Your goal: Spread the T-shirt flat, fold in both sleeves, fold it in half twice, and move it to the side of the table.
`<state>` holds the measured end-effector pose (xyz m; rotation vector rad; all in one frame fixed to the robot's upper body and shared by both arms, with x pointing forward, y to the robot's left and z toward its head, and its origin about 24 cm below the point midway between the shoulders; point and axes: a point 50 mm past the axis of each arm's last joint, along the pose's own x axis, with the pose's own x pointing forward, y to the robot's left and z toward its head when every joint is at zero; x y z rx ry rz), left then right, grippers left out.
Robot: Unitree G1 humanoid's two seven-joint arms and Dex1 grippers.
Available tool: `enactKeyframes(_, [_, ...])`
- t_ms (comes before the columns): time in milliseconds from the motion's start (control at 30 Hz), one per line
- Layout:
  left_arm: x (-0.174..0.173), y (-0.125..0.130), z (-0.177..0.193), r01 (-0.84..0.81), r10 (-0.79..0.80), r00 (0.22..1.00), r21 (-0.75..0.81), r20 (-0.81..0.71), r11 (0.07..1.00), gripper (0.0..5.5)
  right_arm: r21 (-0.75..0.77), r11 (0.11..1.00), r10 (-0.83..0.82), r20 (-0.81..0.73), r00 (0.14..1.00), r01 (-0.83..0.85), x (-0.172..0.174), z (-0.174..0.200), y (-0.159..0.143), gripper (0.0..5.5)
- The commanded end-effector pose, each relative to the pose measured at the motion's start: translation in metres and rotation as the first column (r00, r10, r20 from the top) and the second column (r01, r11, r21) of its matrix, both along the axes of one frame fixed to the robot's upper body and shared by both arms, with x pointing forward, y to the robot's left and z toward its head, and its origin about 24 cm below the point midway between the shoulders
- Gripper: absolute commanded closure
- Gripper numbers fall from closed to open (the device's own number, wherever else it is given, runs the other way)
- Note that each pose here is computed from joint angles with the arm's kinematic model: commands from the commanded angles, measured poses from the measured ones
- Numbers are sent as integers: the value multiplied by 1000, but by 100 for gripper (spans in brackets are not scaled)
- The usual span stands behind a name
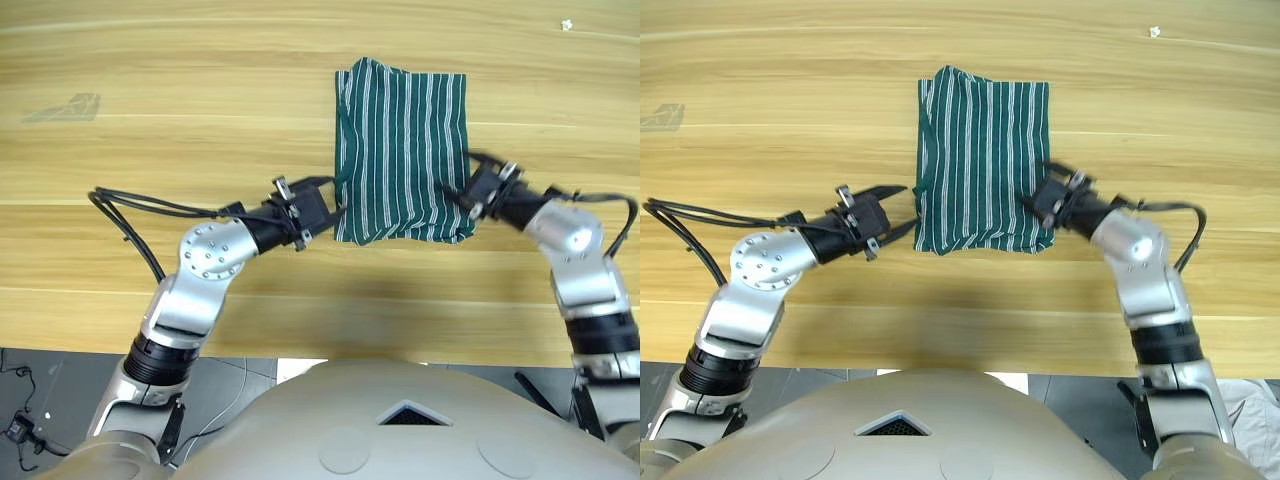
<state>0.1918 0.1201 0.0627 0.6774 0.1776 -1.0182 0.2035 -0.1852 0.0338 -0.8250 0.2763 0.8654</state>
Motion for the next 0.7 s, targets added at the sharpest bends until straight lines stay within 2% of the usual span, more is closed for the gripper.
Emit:
enactKeyframes(33, [-12, -9, -9, 60, -60, 998, 37, -10, 998, 262, -68, 994, 75, -97, 992, -82, -28, 2, 1, 204])
enactKeyframes(267, [-9, -16, -15, 66, -67, 997, -19, -49, 998, 262, 3, 1000, 30, -18, 999, -30, -14, 27, 5, 78])
enactKeyframes(367, [-13, -19, -15, 98, -101, 992, -47, -80, 994, 262, 72, 997, -44, 81, 996, 38, 0, 49, 0, 21])
enactKeyframes(433, [-23, -20, -17, 159, -163, 978, -42, -127, 986, 262, 87, 995, -60, 117, 991, 50, 2, 58, -2, 13])
enactKeyframes(567, [-23, -14, -25, 167, -164, 971, 4, -172, 986, 262, 137, 990, -60, 148, 987, 40, 2, 74, 0, 13])
enactKeyframes(700, [-27, -11, -25, 193, -187, 960, 7, -210, 981, 262, 111, 992, 47, 64, 997, -54, -16, 73, 9, 13])
